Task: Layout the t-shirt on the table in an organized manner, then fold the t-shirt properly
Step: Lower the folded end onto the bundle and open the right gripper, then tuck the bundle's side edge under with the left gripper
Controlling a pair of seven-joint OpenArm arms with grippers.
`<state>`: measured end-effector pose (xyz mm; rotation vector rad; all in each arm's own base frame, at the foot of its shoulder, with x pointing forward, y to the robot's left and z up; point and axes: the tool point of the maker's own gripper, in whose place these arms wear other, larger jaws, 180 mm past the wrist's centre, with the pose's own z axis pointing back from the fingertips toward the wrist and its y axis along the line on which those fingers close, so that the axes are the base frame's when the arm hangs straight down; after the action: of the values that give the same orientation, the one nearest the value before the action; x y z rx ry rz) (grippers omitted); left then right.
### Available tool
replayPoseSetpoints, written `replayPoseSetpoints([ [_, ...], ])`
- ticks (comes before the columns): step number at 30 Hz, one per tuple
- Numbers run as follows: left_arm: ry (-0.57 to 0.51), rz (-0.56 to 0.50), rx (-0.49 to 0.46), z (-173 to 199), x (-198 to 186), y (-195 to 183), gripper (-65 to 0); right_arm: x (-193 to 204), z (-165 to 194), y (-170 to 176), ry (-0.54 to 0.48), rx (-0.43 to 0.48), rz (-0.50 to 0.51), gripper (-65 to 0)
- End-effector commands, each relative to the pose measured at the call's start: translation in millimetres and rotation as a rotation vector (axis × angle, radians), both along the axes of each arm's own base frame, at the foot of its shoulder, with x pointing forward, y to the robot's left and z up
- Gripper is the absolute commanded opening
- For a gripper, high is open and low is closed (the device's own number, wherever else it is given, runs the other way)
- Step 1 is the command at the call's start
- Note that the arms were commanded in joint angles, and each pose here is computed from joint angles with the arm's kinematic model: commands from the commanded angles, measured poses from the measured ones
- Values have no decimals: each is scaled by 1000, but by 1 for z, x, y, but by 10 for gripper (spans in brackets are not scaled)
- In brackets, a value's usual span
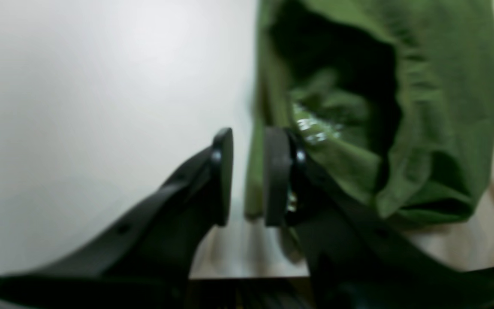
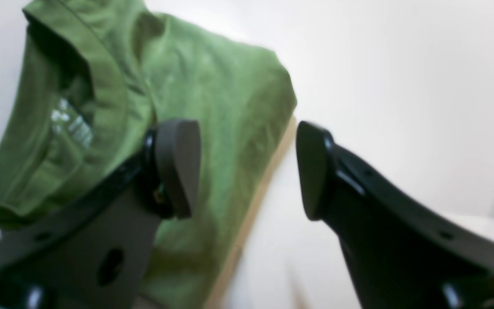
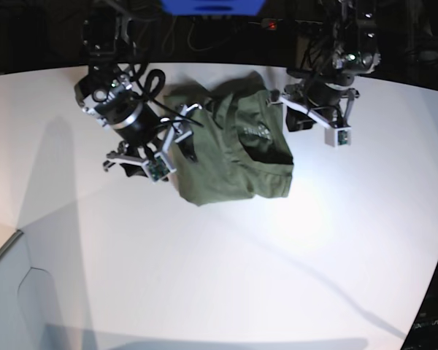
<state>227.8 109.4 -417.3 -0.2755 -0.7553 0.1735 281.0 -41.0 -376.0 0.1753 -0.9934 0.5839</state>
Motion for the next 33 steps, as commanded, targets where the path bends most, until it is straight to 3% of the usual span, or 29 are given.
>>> replayPoseSetpoints([
  [1,-42,-11,-7,10,6,-5,-523,5,12,1,-46,21,3,-295],
  [6,-40,-65,-22,10,4,-24,-524,4,10,-6,-42,4,0,-295],
  [15,-36,-55,-16,9,4,-19,-522,-1,6,-9,-30,-6,4,-295],
  [17,-36,-51,-22,8,4,-21,-478,-1,6,-9,-30,-6,4,-295],
  [22,-46,-58,-34,11,8,-27,-241,-1,6,-9,-30,-6,4,-295],
  [33,32,-43,-50,-21,5,-31,-230,-5,2,-9,-20,-8,5,-295],
])
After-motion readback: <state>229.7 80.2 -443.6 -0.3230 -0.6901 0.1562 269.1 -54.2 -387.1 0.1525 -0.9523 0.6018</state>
